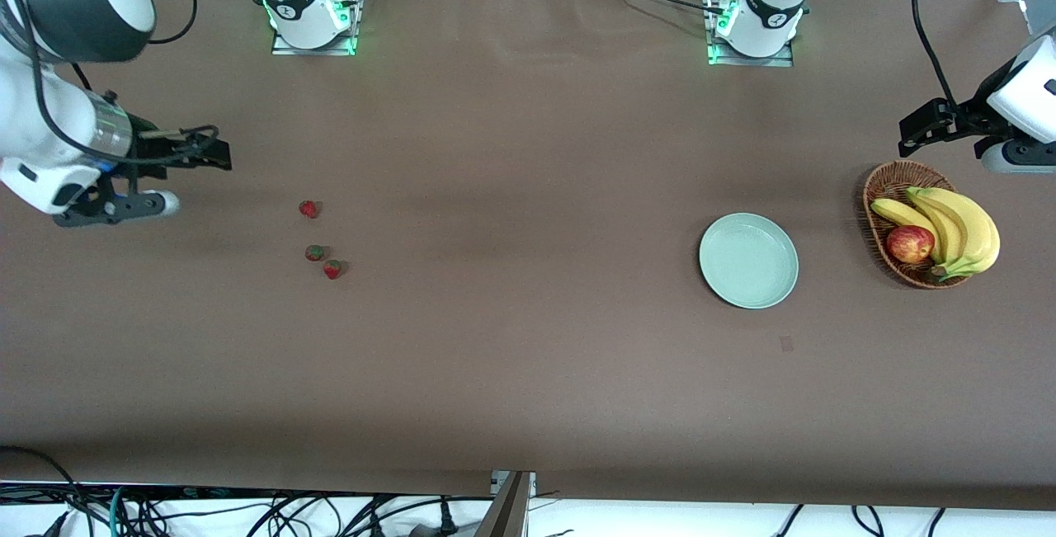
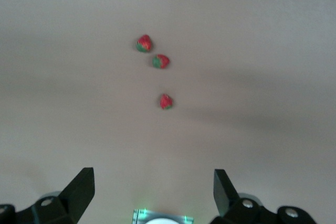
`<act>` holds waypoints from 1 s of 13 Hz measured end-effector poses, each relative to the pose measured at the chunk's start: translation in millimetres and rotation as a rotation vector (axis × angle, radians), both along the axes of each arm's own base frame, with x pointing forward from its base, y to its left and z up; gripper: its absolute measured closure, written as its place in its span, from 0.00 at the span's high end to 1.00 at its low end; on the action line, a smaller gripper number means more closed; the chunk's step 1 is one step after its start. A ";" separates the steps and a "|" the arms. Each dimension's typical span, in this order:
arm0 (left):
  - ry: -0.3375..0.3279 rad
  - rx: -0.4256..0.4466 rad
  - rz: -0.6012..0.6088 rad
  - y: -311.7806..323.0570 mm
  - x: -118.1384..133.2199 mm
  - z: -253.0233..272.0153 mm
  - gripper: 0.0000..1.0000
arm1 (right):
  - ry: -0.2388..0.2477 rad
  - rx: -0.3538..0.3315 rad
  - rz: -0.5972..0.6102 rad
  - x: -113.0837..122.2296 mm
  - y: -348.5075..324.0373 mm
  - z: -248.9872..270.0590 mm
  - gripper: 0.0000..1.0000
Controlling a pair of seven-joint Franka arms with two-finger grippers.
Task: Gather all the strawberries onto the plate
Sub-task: 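Reach the right gripper down and grasp a red strawberry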
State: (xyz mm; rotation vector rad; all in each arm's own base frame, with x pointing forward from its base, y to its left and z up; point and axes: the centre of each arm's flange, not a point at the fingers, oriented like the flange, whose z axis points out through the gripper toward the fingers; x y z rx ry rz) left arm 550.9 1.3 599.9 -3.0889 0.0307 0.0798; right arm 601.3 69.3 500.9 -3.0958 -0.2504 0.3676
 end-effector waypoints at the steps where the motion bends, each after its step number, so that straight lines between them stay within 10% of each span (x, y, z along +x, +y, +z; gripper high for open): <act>1: 0.000 0.000 0.000 0.0 0.0 0.0 1.00 | -0.006 0.006 0.007 10.3 5.8 -19.9 1.00; 13: 0.009 0.000 0.001 0.3 -1.1 -0.4 1.00 | -0.099 0.036 0.111 48.7 70.9 -286.0 1.00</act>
